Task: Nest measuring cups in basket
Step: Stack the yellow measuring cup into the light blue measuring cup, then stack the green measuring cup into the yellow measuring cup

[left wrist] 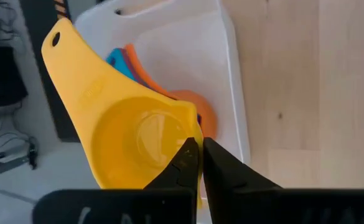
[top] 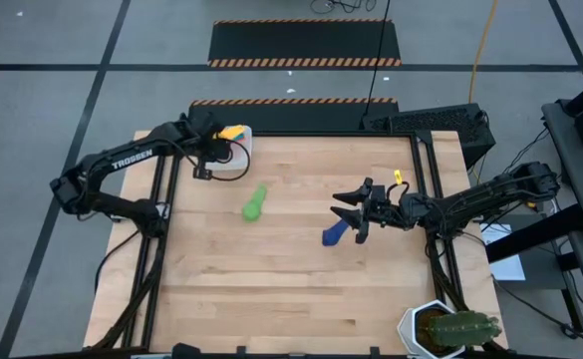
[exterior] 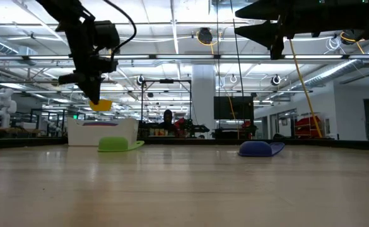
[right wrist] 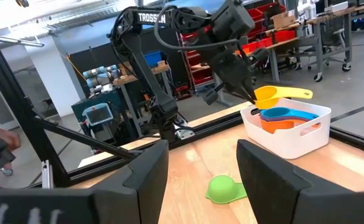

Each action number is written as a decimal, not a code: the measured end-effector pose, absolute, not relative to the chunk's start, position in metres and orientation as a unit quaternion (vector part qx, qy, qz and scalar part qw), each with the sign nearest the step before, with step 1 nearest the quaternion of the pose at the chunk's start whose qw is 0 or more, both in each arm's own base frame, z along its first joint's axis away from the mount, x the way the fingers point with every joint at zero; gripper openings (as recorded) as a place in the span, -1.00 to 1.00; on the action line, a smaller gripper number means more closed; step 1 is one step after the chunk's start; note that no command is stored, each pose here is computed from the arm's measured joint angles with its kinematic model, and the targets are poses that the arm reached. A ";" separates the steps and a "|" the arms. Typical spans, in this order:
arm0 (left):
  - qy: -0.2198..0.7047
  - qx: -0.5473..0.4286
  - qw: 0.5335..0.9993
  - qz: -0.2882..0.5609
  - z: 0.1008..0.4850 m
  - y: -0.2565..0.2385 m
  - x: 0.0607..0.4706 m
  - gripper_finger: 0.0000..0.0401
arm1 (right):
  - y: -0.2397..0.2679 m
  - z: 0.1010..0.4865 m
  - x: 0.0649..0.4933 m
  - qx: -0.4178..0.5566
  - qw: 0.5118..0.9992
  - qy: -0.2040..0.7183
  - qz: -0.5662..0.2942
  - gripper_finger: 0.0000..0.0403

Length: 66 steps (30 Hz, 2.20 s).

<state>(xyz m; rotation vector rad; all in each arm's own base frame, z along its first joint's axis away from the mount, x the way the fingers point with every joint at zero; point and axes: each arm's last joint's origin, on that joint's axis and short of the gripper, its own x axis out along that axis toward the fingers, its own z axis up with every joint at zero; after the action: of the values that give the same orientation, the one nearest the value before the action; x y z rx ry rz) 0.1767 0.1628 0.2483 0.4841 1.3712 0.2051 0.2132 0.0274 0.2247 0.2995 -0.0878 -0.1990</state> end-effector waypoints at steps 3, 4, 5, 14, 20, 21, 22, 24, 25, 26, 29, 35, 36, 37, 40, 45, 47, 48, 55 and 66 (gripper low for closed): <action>0.623 0.228 0.744 0.080 0.241 0.166 0.173 -0.91 | 0.027 0.225 0.213 0.149 0.983 -0.044 -0.099 -0.08; 0.624 0.232 0.742 0.074 0.238 0.167 0.171 -0.90 | 0.027 0.225 0.213 0.149 0.983 -0.044 -0.099 -0.08; 0.626 0.235 0.740 0.069 0.234 0.168 0.171 -0.90 | 0.027 0.225 0.213 0.149 0.983 -0.043 -0.099 -0.08; 0.637 0.207 0.737 0.090 0.214 0.181 0.167 -0.92 | 0.027 0.225 0.213 0.148 0.983 -0.043 -0.099 -0.08; 0.633 0.206 0.739 0.107 0.215 0.183 0.168 -0.93 | 0.027 0.224 0.213 0.143 0.984 -0.043 -0.099 -0.08; 0.633 0.205 0.739 0.107 0.215 0.183 0.168 -0.95 | 0.027 0.224 0.213 0.141 0.984 -0.042 -0.099 -0.08; 0.633 0.205 0.738 0.107 0.215 0.183 0.168 -0.96 | 0.027 0.224 0.213 0.141 0.984 -0.042 -0.099 -0.08; 0.634 0.204 0.738 0.106 0.214 0.183 0.168 -0.95 | 0.027 0.224 0.213 0.141 0.984 -0.042 -0.099 -0.08; 0.635 0.205 0.738 0.107 0.215 0.183 0.168 -0.92 | 0.027 0.224 0.213 0.141 0.984 -0.042 -0.099 -0.08; 0.635 0.205 0.737 0.108 0.215 0.183 0.168 -0.88 | 0.027 0.224 0.213 0.141 0.984 -0.042 -0.099 -0.08; 0.634 0.204 0.738 0.111 0.215 0.183 0.168 -0.70 | 0.027 0.224 0.213 0.141 0.984 -0.042 -0.099 -0.08; 0.632 0.205 0.736 0.133 0.216 0.186 0.169 -0.42 | 0.027 0.224 0.213 0.141 0.984 -0.042 -0.099 -0.08; 0.633 0.206 0.733 0.141 0.216 0.186 0.169 -0.38 | 0.027 0.224 0.213 0.141 0.984 -0.042 -0.099 -0.08; 0.635 0.208 0.729 0.148 0.217 0.187 0.169 -0.35 | 0.027 0.224 0.213 0.141 0.984 -0.042 -0.099 -0.08; 0.641 0.209 0.715 0.185 0.218 0.187 0.170 -0.29 | 0.027 0.224 0.213 0.141 0.984 -0.042 -0.099 -0.08; 0.646 0.207 0.697 0.230 0.219 0.174 0.181 -0.27 | 0.027 0.222 0.213 0.137 0.985 -0.028 -0.101 -0.08; 0.644 0.203 0.700 0.234 0.219 0.165 0.188 -0.29 | 0.027 0.220 0.213 0.135 0.985 -0.018 -0.103 -0.08; 0.640 0.201 0.704 0.234 0.218 0.159 0.192 -0.31 | 0.027 0.219 0.213 0.135 0.985 -0.015 -0.103 -0.08; 0.596 0.160 0.748 0.244 0.218 0.118 0.218 -0.41 | 0.027 0.215 0.213 0.131 0.986 0.007 -0.106 -0.08; 0.447 -0.034 0.842 0.299 0.221 0.078 0.252 -0.41 | 0.027 0.212 0.213 0.157 0.981 0.014 -0.113 -0.08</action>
<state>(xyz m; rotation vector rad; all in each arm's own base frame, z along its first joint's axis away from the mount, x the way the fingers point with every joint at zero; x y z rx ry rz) 0.2517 0.0776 0.2212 -0.0709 0.9441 0.6314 0.2130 0.0270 0.2123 0.3154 0.0283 -0.2274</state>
